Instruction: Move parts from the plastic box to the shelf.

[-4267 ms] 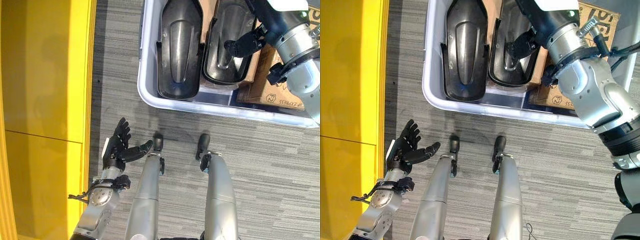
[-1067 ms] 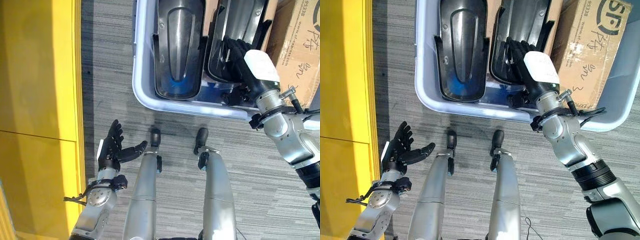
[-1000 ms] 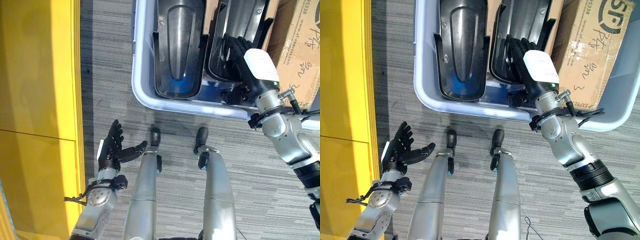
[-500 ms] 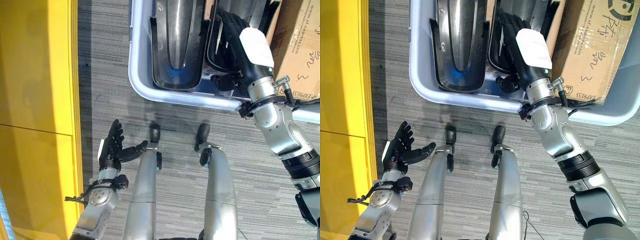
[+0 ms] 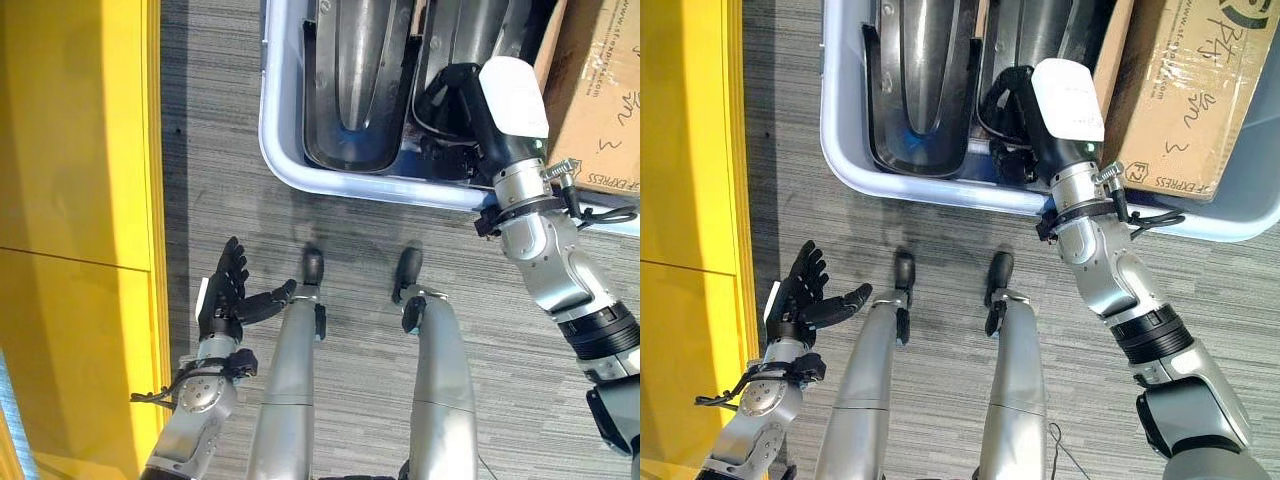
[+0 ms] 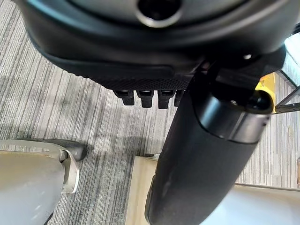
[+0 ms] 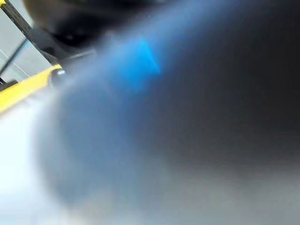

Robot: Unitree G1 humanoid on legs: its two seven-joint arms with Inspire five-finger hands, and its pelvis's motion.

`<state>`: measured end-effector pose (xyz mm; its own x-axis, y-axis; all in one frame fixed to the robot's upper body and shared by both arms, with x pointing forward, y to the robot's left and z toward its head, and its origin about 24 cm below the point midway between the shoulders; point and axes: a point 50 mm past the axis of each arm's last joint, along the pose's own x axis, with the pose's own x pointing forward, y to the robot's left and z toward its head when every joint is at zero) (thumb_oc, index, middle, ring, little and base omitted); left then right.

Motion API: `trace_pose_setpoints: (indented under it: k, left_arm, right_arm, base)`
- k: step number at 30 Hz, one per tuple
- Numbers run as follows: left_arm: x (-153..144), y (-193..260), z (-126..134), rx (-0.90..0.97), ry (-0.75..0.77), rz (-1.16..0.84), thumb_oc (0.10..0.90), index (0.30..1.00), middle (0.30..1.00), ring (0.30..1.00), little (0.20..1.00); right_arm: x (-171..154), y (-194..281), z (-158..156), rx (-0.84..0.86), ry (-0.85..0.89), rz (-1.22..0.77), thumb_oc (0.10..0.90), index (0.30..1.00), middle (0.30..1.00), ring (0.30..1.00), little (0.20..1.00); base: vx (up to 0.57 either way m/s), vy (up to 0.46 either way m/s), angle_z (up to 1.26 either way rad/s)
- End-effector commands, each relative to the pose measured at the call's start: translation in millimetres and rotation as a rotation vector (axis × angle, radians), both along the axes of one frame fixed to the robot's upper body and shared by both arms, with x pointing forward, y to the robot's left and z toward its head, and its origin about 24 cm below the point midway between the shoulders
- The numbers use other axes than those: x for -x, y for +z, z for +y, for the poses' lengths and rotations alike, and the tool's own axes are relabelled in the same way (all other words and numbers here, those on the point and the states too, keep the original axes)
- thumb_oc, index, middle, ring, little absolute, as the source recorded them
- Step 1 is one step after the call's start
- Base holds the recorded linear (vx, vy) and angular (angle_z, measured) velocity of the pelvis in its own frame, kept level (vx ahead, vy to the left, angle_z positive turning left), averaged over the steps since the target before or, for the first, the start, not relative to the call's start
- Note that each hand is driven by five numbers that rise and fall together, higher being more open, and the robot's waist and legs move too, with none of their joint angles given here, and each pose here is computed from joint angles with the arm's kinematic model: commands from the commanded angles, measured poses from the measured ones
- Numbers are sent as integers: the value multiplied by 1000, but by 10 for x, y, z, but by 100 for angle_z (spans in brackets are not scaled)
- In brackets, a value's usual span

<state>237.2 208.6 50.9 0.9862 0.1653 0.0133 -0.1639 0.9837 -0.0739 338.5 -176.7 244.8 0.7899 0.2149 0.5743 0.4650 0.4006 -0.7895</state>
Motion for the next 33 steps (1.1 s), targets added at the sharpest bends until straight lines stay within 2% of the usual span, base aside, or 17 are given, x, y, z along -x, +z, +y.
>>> trace_pose_setpoints:
  k: [1, 8, 33]
  left_arm:
    - [106, 150, -35, 14, 6, -109, 900, 1000, 1000, 1000, 1000]
    - [95, 131, -25, 11, 1, -97, 900, 1000, 1000, 1000, 1000]
    - [34, 227, 161, -37, -51, -114, 900, 1000, 1000, 1000, 1000]
  right_arm:
    - [-128, -92, -219, 18, -122, 64, 400, 300, 300, 300, 300]
    - [-106, -207, -309, 30, -139, 110, 400, 300, 300, 300, 300]
    - [241, 113, -356, 104, 23, 68, 400, 300, 300, 300, 300]
  base:
    - [0, 0, 0]
    - [-4, -1, 2]
    - [-7, -5, -3]
